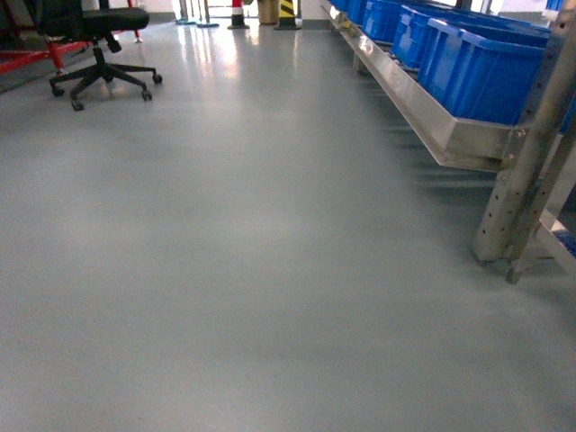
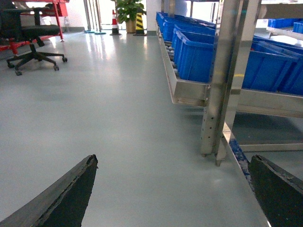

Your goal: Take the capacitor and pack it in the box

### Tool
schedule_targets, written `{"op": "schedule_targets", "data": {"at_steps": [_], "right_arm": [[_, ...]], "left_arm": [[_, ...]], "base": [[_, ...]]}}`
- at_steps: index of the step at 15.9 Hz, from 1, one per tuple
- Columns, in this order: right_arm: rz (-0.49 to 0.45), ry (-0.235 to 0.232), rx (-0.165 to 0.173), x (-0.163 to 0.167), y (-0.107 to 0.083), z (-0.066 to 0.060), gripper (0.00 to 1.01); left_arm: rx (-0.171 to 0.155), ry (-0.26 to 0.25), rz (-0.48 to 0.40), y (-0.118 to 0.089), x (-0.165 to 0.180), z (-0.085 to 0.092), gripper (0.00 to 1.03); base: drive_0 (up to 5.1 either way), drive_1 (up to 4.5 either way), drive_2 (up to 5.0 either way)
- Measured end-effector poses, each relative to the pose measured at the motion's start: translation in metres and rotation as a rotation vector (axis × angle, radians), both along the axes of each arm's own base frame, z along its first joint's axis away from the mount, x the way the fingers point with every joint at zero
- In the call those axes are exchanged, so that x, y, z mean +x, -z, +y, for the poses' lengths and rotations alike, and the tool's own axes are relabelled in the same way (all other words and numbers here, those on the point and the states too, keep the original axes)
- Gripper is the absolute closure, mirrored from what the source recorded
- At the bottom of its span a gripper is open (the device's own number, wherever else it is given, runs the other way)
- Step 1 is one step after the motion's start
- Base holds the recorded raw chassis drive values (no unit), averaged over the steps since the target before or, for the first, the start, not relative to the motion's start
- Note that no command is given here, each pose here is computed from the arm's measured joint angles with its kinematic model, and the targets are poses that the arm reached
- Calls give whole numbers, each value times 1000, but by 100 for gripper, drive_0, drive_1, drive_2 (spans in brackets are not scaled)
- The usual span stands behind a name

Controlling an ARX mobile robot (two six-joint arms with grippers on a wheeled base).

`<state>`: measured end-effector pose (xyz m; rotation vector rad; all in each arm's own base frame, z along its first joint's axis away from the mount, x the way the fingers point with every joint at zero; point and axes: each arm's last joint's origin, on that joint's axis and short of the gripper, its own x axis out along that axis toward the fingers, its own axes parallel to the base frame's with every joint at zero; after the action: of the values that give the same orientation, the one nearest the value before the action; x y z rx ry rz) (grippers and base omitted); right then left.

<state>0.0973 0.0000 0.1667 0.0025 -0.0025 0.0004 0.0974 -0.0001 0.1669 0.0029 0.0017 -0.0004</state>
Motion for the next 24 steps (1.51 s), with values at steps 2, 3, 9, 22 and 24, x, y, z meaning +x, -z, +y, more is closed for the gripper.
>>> {"op": "schedule_targets", "data": {"at_steps": [2,3,9,22,24], "right_arm": [[-3,0,0,0,0,0,3],[7,1,0,0,1,0,3],[3,1,0,0,0,0,3],[0,2,0,0,0,0,3],[2,0,0,0,0,0,3]], "left_arm": [[0,-1,-1,0,0,0,59],[0,1,0,0,0,0,59],[0,0,-2,0,0,0,59],[0,0,-2,0,0,0,59],[0,1,-2,0,0,0,59]], "base": [[-487,341,134],[-464,366,151],[-484,347,131],[-490,294,194],[-516,229,229]]}}
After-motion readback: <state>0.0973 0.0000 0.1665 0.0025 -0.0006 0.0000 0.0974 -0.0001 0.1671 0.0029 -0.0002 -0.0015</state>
